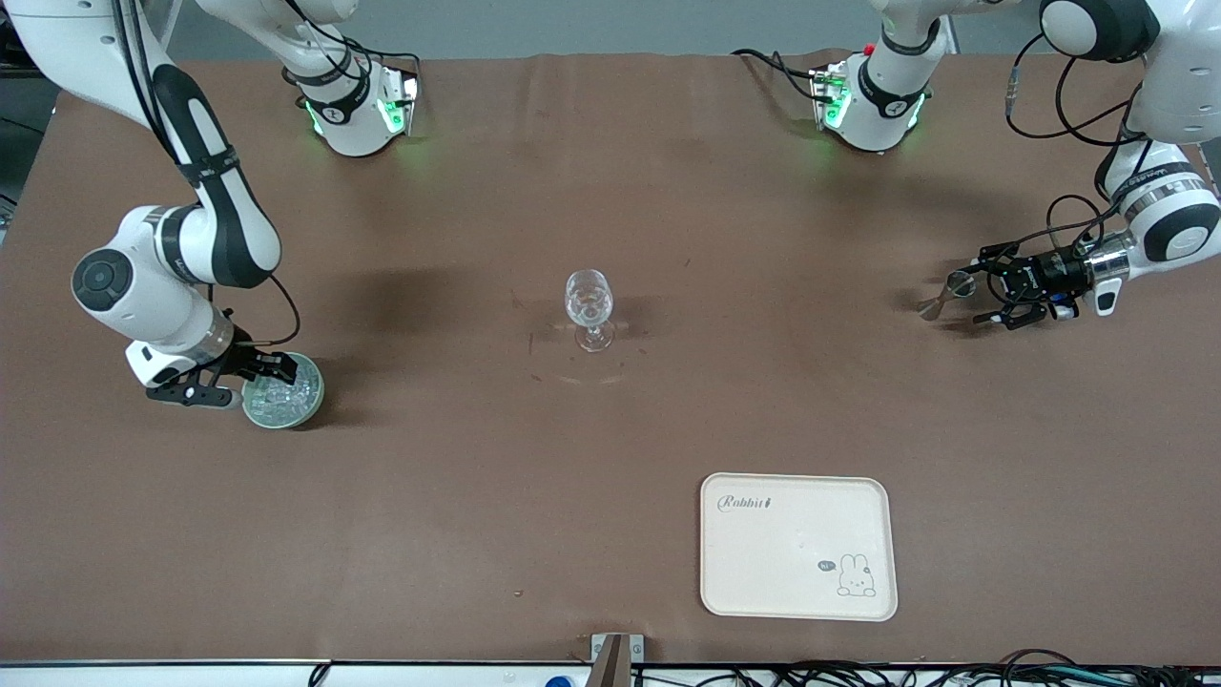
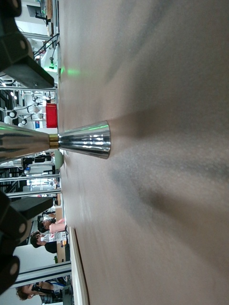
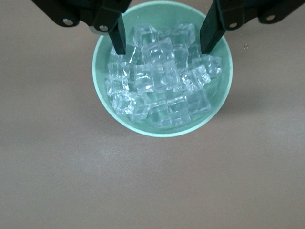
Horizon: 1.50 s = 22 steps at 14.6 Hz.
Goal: Pour wine and add ice with both arms
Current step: 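Grasp the jigger with the left gripper while the right gripper grasps ice, then lift the jigger with the left gripper while the right gripper lifts ice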
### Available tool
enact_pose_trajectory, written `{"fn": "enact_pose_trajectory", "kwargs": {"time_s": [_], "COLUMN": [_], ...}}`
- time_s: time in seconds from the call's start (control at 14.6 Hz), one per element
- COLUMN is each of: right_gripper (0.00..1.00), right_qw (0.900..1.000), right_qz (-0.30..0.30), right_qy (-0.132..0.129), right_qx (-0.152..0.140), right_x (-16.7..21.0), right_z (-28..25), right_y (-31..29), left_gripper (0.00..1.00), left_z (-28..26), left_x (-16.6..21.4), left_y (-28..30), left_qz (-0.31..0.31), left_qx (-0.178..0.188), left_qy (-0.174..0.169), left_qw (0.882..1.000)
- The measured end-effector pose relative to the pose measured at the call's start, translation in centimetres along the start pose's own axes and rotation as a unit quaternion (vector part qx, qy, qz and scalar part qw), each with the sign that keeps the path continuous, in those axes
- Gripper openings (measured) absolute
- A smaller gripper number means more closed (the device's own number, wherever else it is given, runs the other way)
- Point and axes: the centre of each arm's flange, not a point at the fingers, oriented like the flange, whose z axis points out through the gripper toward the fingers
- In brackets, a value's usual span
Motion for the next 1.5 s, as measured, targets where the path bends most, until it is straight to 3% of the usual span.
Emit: {"fn": "enact_pose_trajectory", "kwargs": {"time_s": [0.07,0.21,0.41,0.48,0.82,0.96,1.3,1.44,1.5], "right_gripper": [0.7,0.59,0.55,0.47,0.43,0.25,0.26,0.26,0.26], "right_qw": [1.0,1.0,1.0,1.0,1.0,1.0,1.0,1.0,1.0], "right_qz": [0.0,0.0,-0.001,-0.001,-0.001,-0.001,-0.001,-0.001,-0.001], "right_qy": [0.0,-0.002,-0.005,-0.006,-0.007,-0.007,-0.004,-0.013,-0.025], "right_qx": [0.0,0.0,-0.001,-0.001,-0.001,-0.001,-0.001,-0.001,-0.001], "right_x": [0.0,-0.1,-0.1,-0.2,-0.2,-0.2,0.2,0.5,0.9], "right_z": [0.6,1.2,1.6,1.7,2.0,2.0,1.7,1.3,0.8], "right_y": [0.0,0.0,0.0,0.0,0.0,0.0,0.0,0.0,0.0], "left_gripper": [1.0,0.96,0.95,0.95,0.94,0.93,0.92,0.87,0.79], "left_z": [0.1,0.5,0.9,1.0,3.3,3.8,3.7,3.5,3.5], "left_x": [0.0,-0.1,-0.2,-0.2,-0.4,0.2,0.7,0.7,0.6], "left_y": [-0.1,-0.1,-0.1,-0.1,0.5,0.0,-0.4,-0.5,-0.5], "left_qz": [-0.001,-0.002,-0.002,-0.002,-0.002,-0.004,-0.008,-0.009,-0.009], "left_qx": [-0.004,-0.005,-0.005,-0.006,-0.021,-0.02,-0.023,-0.024,-0.025], "left_qy": [-0.002,-0.01,-0.015,-0.016,-0.034,-0.034,-0.033,-0.035,-0.038], "left_qw": [1.0,1.0,1.0,1.0,0.999,0.999,0.999,0.999,0.999]}}
